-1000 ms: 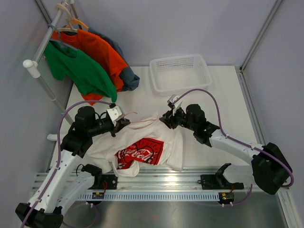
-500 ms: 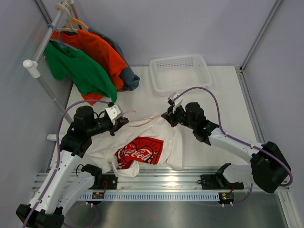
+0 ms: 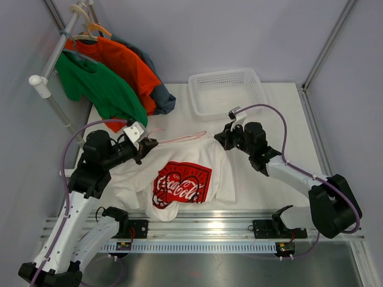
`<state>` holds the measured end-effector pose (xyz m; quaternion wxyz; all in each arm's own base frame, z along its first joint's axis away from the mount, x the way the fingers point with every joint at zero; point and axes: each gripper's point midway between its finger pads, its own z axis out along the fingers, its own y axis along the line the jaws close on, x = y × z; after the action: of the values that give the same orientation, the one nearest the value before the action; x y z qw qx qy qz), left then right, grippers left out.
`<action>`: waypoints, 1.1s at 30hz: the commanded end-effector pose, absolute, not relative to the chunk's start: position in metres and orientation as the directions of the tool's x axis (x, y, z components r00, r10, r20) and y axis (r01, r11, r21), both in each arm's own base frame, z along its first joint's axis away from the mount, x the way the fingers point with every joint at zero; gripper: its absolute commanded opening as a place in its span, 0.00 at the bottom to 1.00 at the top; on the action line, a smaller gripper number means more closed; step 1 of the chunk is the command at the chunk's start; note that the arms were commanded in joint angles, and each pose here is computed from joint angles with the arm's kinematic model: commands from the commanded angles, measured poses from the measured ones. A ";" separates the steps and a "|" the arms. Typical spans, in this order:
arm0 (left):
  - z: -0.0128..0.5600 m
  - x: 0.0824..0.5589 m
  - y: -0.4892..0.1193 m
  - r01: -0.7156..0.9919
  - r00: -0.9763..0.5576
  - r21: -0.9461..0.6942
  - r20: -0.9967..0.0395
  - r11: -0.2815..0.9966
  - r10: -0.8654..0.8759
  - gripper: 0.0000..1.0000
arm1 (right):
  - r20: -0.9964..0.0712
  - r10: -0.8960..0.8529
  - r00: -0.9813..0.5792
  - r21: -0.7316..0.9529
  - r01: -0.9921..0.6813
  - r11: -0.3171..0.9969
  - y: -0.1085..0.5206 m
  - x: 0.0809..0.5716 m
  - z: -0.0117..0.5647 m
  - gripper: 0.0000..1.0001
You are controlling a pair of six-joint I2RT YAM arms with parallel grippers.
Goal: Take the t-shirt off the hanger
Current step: Remove the tshirt from the hanger
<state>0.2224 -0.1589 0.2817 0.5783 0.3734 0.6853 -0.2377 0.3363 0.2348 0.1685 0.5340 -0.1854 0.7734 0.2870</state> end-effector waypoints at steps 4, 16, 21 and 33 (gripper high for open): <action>0.393 0.213 -0.154 0.744 0.120 0.167 -0.986 0.648 0.116 0.00 | -0.939 0.060 -0.338 0.260 -0.585 0.768 0.235 0.349 0.177 0.00; 0.449 0.239 -0.158 0.703 0.091 0.008 -0.993 0.711 -0.080 0.00 | -0.986 0.039 -0.162 0.166 -0.924 0.344 0.331 0.246 0.213 0.00; 0.443 0.248 -0.165 0.717 0.060 -0.014 -0.995 0.696 -0.081 0.00 | -0.985 -0.048 -0.167 0.153 -0.964 0.217 0.372 0.213 0.190 0.20; 0.444 0.250 -0.158 0.690 0.079 -0.005 -0.993 0.724 -0.082 0.00 | -0.910 -0.375 -0.175 0.061 -0.954 0.295 0.478 0.180 0.082 0.99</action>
<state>0.2491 -0.1641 0.4117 0.6523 0.2570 0.6518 -0.2891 0.1524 0.4524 0.0811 0.3837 -0.4907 0.6701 0.4037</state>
